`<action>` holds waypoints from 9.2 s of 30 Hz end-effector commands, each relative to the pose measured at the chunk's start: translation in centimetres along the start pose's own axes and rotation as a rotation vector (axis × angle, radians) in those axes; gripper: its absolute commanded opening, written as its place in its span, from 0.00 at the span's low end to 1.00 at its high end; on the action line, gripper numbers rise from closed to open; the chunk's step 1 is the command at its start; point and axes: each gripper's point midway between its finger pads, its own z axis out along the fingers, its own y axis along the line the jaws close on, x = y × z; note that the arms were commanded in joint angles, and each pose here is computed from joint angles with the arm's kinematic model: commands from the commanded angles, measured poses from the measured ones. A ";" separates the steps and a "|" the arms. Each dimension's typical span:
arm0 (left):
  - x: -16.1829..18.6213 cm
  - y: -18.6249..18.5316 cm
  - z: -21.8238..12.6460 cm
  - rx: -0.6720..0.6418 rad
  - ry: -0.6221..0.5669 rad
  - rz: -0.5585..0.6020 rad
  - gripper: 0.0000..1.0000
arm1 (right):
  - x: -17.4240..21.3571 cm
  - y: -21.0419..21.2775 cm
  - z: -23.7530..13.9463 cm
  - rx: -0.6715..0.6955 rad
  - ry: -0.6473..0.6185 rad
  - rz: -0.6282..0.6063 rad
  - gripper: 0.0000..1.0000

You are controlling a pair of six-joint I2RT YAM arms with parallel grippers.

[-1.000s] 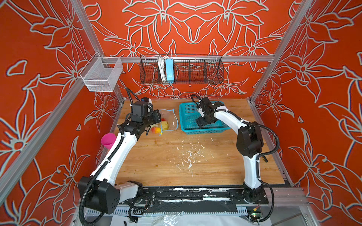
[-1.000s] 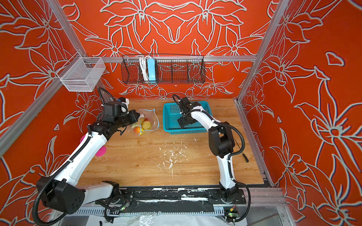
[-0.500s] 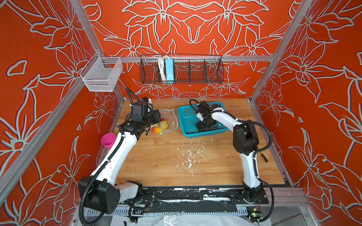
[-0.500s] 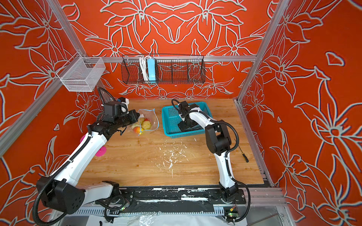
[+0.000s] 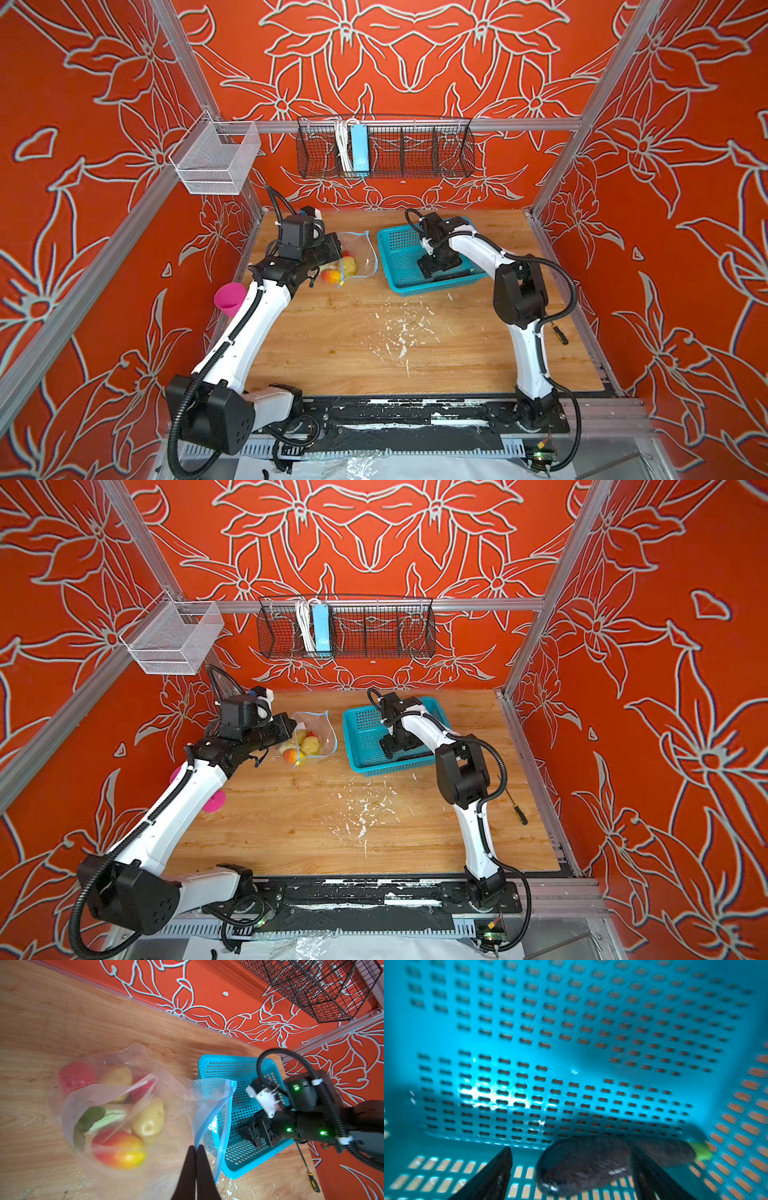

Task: Place the food in the zip-top bag and seal the zipper
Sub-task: 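Lower the open right gripper into the basket toward the eggplant, then close the right gripper around the dark purple eggplant, then lift the eggplant out of the basket with the right gripper, then carry the eggplant over the bag opening held by the left gripper, then lower the eggplant into the bag and open the right gripper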

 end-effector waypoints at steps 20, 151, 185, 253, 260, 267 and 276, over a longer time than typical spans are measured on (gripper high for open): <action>-1.2 -0.7 -2.2 0.004 -0.074 0.038 0.00 | 2.8 -2.7 -5.6 0.242 0.147 1.153 0.98; -1.2 0.8 -0.9 -0.019 -0.041 0.017 0.00 | -3.1 24.6 -21.6 -0.661 -0.889 -0.003 0.27; -1.1 0.4 -0.9 0.002 -0.036 0.013 0.00 | -5.2 27.8 -16.3 -0.555 -0.797 -0.104 0.28; -1.1 0.2 -1.0 0.012 -0.039 0.010 0.00 | -1.9 22.8 -16.0 -0.355 -0.455 0.044 0.55; -1.1 0.1 -1.0 0.017 -0.037 0.008 0.00 | -3.0 23.4 -16.0 -0.382 -0.477 0.066 0.51; -1.1 0.1 -1.0 0.020 -0.035 0.007 0.00 | -3.6 23.9 -15.8 -0.387 -0.480 0.065 0.50; -1.0 -0.2 -0.9 0.034 -0.031 0.006 0.00 | -4.0 24.4 -13.6 -0.371 -0.437 0.079 0.50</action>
